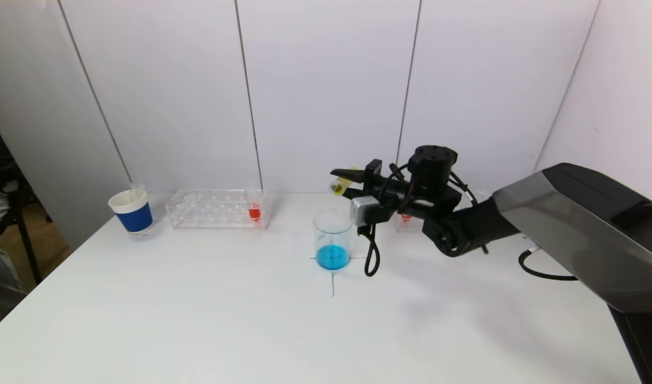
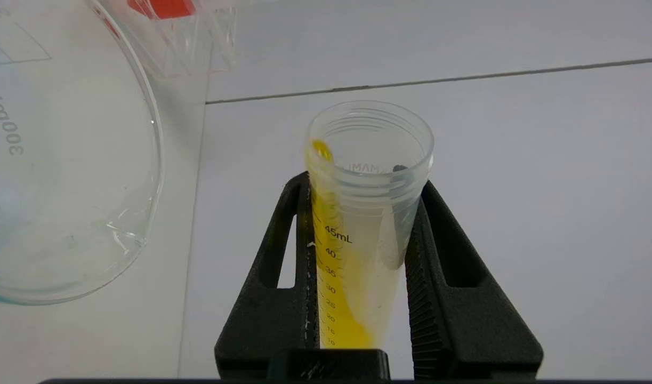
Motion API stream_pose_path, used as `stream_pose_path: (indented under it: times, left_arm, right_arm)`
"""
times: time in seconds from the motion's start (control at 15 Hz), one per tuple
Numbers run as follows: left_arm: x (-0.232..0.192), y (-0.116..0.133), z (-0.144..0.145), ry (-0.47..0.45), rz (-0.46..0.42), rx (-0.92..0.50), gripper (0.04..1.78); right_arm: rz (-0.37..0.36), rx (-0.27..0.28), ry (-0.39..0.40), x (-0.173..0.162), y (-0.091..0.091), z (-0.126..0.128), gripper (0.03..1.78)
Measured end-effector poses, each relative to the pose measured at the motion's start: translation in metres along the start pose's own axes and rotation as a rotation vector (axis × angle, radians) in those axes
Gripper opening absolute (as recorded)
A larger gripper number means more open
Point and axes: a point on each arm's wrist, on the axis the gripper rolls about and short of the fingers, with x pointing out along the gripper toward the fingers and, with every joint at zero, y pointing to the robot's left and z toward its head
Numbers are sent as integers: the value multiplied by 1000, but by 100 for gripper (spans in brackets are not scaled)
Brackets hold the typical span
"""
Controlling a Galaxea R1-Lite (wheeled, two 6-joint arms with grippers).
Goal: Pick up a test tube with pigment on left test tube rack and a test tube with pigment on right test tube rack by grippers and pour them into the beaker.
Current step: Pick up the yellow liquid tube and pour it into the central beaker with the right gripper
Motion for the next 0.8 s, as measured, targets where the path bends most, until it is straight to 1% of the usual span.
stream_pose_path:
  times: [0.33, 0.47, 0.8]
  left_arm:
    - [0, 0, 0, 0, -1, 0, 177]
    - [0, 0, 0, 0, -1, 0, 177]
    - [0, 0, 0, 0, 0, 0, 177]
  right_arm:
    - [8, -63, 11, 0, -1, 0, 52]
    - [19, -78, 23, 0, 0, -1, 52]
    - [23, -143, 40, 2, -4, -2, 52]
